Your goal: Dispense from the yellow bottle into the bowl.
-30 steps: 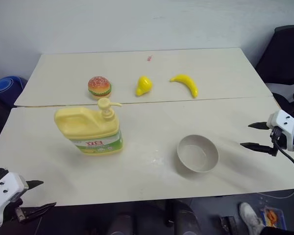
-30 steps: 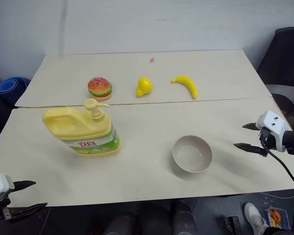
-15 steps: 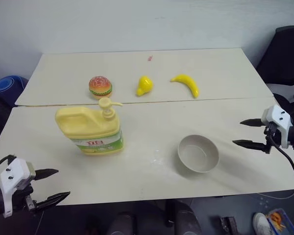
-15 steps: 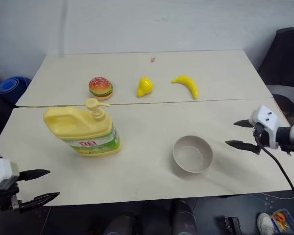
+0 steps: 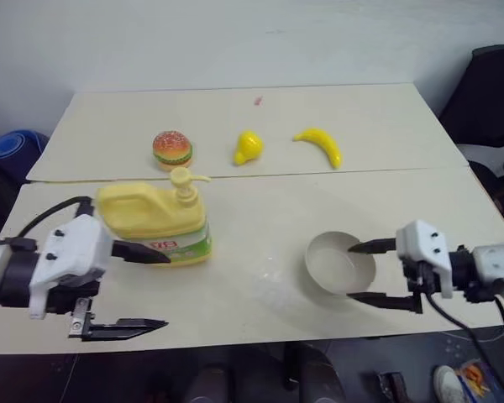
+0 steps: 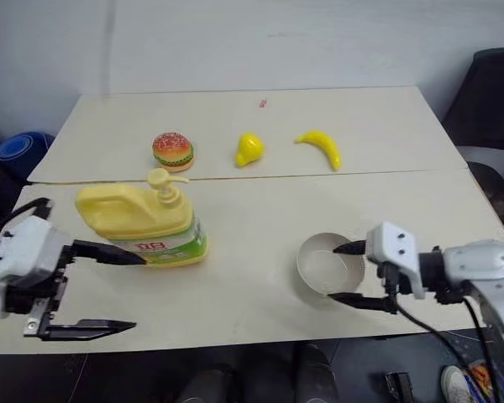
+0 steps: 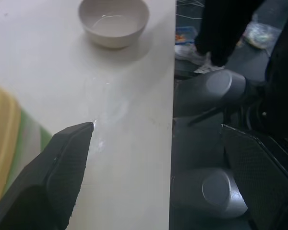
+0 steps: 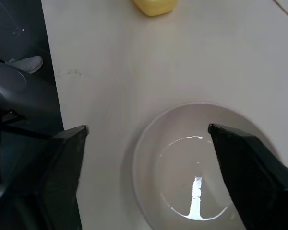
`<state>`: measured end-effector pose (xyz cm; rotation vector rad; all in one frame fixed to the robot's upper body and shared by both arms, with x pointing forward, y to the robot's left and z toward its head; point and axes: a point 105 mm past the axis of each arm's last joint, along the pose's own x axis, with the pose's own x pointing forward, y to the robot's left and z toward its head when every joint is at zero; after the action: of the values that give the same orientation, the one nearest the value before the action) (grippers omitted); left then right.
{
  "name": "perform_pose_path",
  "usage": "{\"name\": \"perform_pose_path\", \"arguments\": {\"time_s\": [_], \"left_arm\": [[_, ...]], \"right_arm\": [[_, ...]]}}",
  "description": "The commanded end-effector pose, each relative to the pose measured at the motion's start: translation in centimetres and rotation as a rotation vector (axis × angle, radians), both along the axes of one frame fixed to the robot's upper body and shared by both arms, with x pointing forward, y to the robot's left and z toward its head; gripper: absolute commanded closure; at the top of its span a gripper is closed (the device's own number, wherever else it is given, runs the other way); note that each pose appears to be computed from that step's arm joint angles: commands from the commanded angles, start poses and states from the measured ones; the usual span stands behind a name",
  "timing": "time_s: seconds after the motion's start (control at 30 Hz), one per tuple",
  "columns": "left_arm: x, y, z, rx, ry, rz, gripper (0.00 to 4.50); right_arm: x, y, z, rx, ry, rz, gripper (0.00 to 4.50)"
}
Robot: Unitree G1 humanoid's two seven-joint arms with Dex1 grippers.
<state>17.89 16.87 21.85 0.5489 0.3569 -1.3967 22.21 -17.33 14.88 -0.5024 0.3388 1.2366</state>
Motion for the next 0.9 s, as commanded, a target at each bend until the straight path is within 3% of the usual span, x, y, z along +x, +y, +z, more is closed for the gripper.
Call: {"name": "perform_pose_path", "arguments": {"time_s": [0.03, 0.07, 0.5, 0.6, 0.77, 0.9], "left_arm": [[0.5, -0.7, -0.1, -0.004, 0.000, -0.058, 0.00], [0.8, -0.8, -0.3, 0.004, -0.002, -0.073, 0.00], [2.2, -1.8, -0.9, 0.032, -0.046, -0.166, 0.00], [2.7, -1.7, -1.2, 0.052, -0.093, -0.168, 0.00], [2.7, -1.9, -1.3, 0.055, -0.100, -0.175, 0.00], [2.8, -2.0, -0.9, 0.048, -0.108, -0.174, 0.00]], "right_arm": [[0.0, 1.4, -1.0, -0.042, -0.075, -0.025, 1.63], [0.4, 1.4, -1.5, -0.062, -0.094, -0.060, 2.00], [1.0, 1.9, -4.9, -0.141, -0.148, -0.124, 2.00], [1.0, 2.0, -5.5, -0.140, -0.139, -0.116, 2.58], [1.7, 2.1, -6.3, -0.143, -0.153, -0.134, 4.39], [1.9, 2.1, -6.6, -0.143, -0.163, -0.139, 4.45]]}}
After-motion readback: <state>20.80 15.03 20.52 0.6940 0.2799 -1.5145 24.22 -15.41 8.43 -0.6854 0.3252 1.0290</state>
